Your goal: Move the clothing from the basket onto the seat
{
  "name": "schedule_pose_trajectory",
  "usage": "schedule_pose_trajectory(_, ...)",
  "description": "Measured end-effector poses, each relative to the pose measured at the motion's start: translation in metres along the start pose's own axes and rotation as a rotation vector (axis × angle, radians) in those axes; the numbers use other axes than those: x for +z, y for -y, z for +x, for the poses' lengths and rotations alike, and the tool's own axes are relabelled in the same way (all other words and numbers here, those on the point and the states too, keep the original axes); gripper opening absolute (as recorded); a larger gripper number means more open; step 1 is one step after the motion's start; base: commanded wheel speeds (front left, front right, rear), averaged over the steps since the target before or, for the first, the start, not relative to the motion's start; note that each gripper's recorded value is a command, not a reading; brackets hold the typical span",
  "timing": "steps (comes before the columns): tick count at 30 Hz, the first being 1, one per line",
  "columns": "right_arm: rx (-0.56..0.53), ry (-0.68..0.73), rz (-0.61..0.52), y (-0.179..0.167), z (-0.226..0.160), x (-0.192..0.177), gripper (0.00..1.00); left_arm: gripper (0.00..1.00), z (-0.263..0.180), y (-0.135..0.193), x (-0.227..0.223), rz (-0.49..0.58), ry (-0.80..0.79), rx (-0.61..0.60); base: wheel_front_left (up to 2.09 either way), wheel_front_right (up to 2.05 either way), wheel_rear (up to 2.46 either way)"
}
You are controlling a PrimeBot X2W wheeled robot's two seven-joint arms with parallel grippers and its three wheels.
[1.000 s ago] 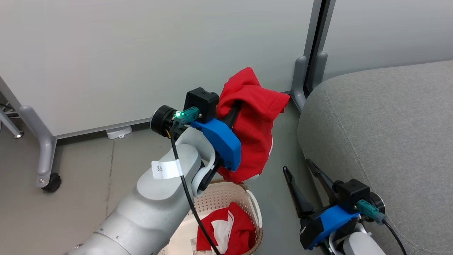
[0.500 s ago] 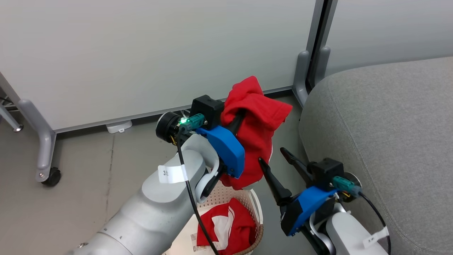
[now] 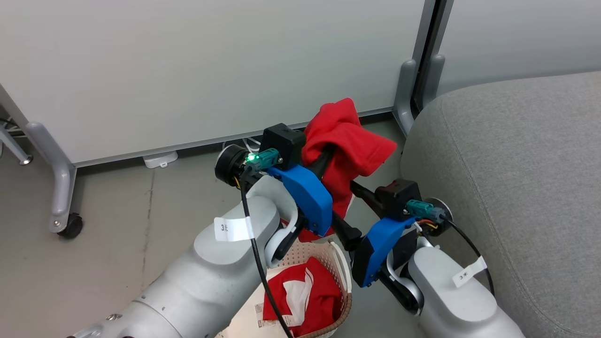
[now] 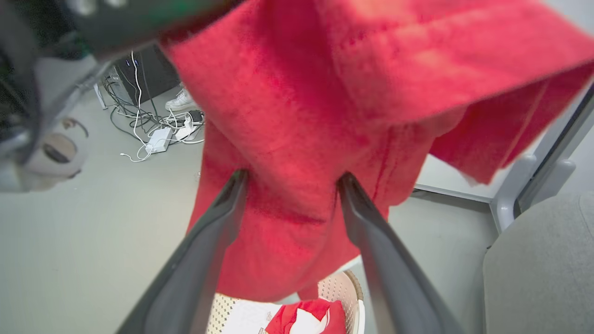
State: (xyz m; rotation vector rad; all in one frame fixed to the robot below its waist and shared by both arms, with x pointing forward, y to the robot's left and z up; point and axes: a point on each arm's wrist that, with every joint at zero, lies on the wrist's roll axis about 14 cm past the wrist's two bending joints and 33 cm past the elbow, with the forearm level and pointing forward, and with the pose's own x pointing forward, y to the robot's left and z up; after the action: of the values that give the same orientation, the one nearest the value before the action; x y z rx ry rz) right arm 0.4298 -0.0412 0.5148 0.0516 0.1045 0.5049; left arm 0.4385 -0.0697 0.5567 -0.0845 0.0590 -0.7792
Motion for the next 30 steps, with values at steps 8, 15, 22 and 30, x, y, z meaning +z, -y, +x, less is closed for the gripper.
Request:
schedule_pose_trajectory(8, 0.018, 0.031, -0.028, -0.002, 0.007, 0.013, 1.0, 0.0, -0.004, 0.009, 0.003, -0.014, 0.006, -0.017, 0.0, 0.0, 0.0)
schedule_pose_trajectory(15, 0.026, 0.032, -0.038, -0.002, 0.01, 0.016, 1.0, 0.0, -0.006, 0.013, 0.003, -0.018, 0.006, -0.02, 0.0, 0.0, 0.0)
schedule_pose_trajectory(22, 0.037, 0.01, -0.031, -0.005, 0.01, 0.009, 0.0, 0.0, -0.006, 0.016, 0.001, -0.024, 0.0, -0.024, 0.0, 0.0, 0.0)
schedule_pose_trajectory(30, 0.035, 0.01, -0.019, -0.003, 0.009, 0.008, 0.0, 0.0, -0.005, 0.016, -0.002, -0.024, -0.011, -0.022, 0.0, 0.0, 0.0)
